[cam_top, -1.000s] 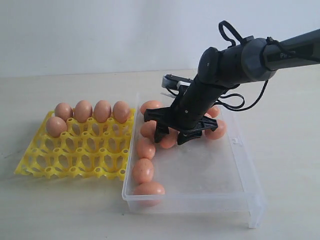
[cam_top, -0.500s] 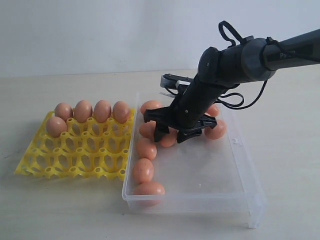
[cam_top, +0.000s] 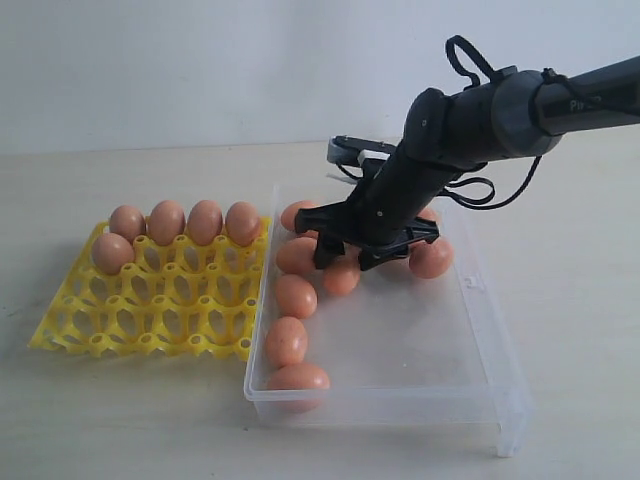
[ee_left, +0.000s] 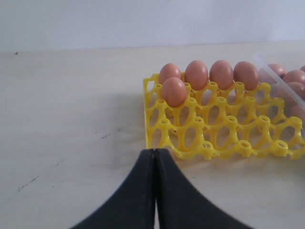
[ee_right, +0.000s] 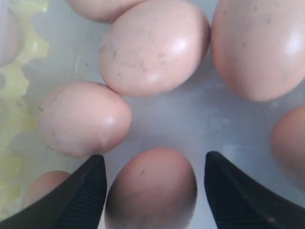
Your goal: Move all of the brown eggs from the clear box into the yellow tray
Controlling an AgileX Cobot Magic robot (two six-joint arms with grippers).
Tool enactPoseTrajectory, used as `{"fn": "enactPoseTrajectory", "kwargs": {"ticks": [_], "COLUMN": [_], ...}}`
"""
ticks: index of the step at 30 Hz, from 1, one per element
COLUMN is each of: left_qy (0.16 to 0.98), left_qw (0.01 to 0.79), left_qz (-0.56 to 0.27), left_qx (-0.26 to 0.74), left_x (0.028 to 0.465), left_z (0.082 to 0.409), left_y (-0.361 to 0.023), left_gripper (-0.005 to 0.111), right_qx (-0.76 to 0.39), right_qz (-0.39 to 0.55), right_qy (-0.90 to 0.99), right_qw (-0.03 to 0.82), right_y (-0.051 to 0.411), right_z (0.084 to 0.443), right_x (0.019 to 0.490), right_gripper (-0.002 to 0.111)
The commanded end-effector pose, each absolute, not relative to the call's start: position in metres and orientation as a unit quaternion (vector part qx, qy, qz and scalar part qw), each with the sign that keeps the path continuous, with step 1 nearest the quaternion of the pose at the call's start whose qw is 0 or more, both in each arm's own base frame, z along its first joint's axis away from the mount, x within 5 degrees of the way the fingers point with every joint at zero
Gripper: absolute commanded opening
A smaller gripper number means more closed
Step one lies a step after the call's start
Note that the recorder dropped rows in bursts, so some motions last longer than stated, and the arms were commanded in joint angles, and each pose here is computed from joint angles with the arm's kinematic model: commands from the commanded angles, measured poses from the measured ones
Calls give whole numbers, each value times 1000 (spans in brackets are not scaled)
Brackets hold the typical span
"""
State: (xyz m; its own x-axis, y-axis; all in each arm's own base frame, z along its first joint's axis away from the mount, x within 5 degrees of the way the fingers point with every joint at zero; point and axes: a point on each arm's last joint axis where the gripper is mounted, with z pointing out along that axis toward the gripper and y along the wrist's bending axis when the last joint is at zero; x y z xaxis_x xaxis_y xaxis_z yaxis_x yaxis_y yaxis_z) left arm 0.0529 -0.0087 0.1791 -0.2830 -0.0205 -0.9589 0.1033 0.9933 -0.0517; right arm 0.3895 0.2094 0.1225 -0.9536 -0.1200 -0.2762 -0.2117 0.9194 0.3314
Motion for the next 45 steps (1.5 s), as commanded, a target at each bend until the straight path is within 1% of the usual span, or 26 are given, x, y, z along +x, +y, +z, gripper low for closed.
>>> {"fn": "enactPoseTrajectory", "kwargs": {"ticks": [1, 11, 16, 21, 22, 24, 25, 27, 28, 31, 35, 42, 45], "left_qy": [794, 794, 794, 794, 794, 794, 794, 794, 794, 794, 794, 794, 794], "left_qw": [606, 606, 606, 606, 606, 606, 606, 606, 606, 606, 606, 606, 606], "left_qz": [-52, -52, -52, -52, -52, -52, -52, -52, -52, -52, -52, -52, -52], "left_qx": [24, 24, 24, 24, 24, 24, 24, 24, 24, 24, 24, 24, 24], "left_x": [53, 53, 53, 53, 53, 53, 53, 53, 53, 53, 53, 53, 53], "left_z": [182, 182, 182, 182, 182, 182, 182, 182, 182, 182, 182, 182, 182], "left_y": [-8, -8, -8, -8, -8, -8, -8, -8, -8, -8, -8, -8, -8], "left_gripper": [0, 0, 0, 0, 0, 0, 0, 0, 0, 0, 0, 0, 0], "right_qx": [-80, -75, -74, -69, -69, -69, -74, -94, -106, -116, -129, -159, -174], "right_qz": [184, 182, 181, 183, 183, 183, 183, 180, 179, 177, 180, 185, 184], "right_qy": [968, 970, 972, 972, 972, 972, 972, 971, 971, 971, 967, 950, 943], "right_qw": [151, 146, 133, 131, 131, 129, 127, 123, 120, 114, 125, 194, 215], "right_y": [202, 197, 200, 201, 201, 201, 201, 201, 201, 200, 200, 201, 206], "right_z": [132, 130, 119, 116, 116, 116, 116, 115, 115, 115, 126, 177, 193], "right_x": [396, 397, 396, 396, 396, 396, 396, 394, 393, 392, 392, 389, 385], "right_gripper": [58, 58, 58, 58, 56, 42, 25, 7, 0, 0, 0, 0, 0]}}
